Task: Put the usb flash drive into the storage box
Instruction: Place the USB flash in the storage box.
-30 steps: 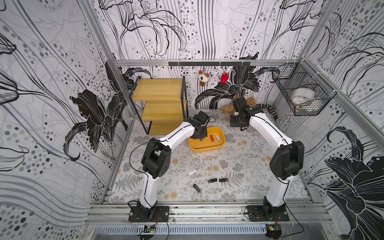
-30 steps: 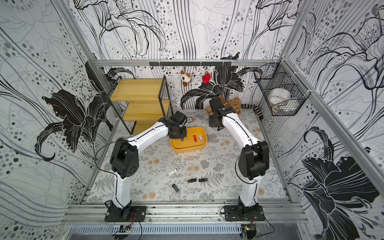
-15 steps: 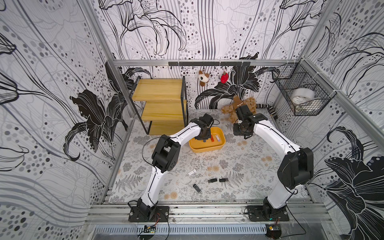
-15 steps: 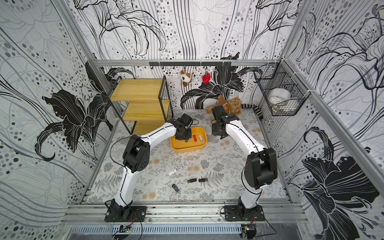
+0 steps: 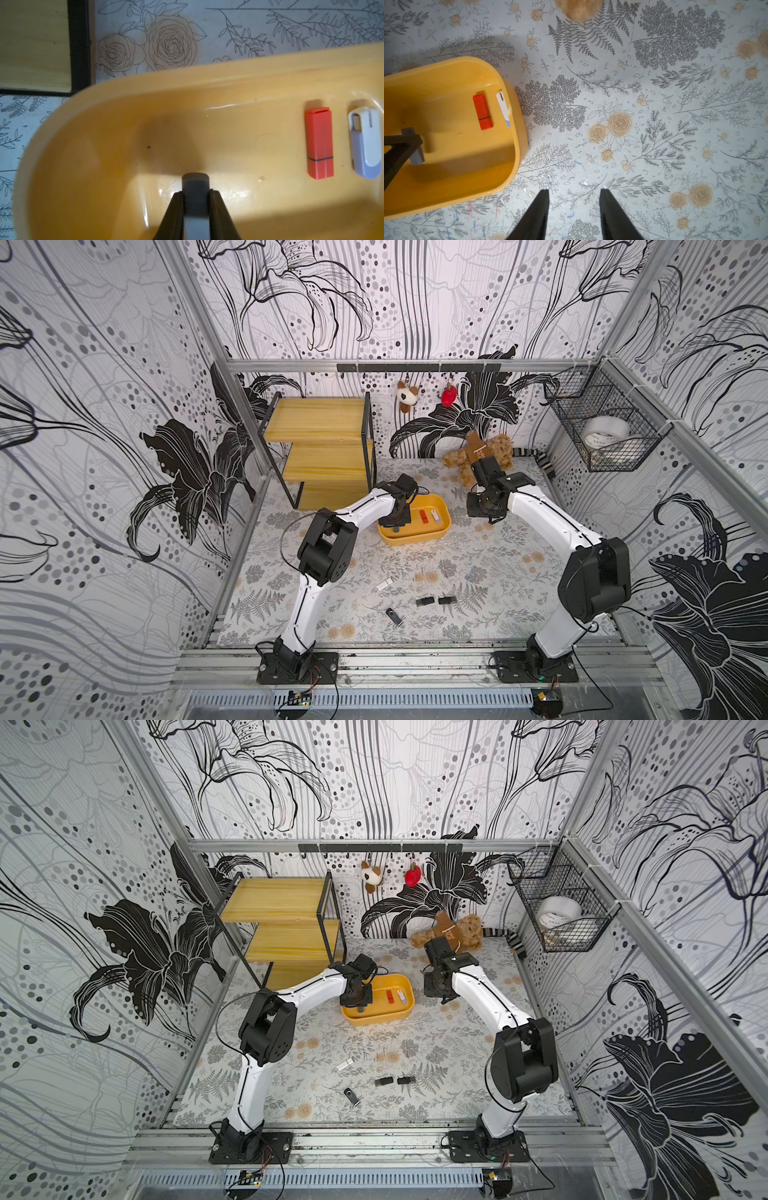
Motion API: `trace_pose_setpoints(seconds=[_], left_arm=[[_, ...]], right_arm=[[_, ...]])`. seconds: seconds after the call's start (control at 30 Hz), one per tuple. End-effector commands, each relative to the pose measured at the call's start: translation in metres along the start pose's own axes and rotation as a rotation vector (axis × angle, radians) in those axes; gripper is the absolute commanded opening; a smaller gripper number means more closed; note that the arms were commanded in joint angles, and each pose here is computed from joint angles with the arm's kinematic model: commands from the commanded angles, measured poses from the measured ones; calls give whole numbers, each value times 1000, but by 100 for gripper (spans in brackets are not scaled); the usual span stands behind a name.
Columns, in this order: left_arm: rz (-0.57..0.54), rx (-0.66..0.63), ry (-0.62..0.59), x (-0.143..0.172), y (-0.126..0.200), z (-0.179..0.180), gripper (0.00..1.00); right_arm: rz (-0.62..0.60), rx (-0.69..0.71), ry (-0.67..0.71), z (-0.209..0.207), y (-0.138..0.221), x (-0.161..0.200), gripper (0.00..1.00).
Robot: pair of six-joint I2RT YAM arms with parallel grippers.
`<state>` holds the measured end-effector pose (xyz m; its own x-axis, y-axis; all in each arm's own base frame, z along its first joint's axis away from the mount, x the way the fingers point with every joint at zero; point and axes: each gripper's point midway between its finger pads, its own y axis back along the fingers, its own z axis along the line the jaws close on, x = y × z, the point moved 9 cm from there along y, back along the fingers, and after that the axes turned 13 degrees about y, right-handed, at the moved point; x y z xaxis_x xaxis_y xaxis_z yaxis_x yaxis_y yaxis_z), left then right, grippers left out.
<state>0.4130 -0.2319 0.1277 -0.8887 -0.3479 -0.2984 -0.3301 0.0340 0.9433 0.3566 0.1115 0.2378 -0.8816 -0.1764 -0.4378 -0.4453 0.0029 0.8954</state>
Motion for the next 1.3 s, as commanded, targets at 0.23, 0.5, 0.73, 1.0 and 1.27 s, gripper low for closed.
trace_pose_setpoints(seconds=[0.23, 0.5, 0.73, 1.0, 1.27], left_arm=[[-35, -29, 3, -8, 9, 3, 0], [-38, -66, -3, -8, 9, 4, 0], [-28, -86, -9, -7, 4, 6, 0], [-8, -91, -11, -5, -2, 6, 0], [-1, -95, -20, -3, -6, 5, 0]], right_arm=[[-22, -23, -18, 0, 11, 9, 45], [-26, -31, -19, 1, 11, 8, 45], [-27, -35, -19, 1, 11, 8, 45], [-21, -32, -18, 1, 10, 9, 45], [-26, -36, -20, 2, 11, 8, 45]])
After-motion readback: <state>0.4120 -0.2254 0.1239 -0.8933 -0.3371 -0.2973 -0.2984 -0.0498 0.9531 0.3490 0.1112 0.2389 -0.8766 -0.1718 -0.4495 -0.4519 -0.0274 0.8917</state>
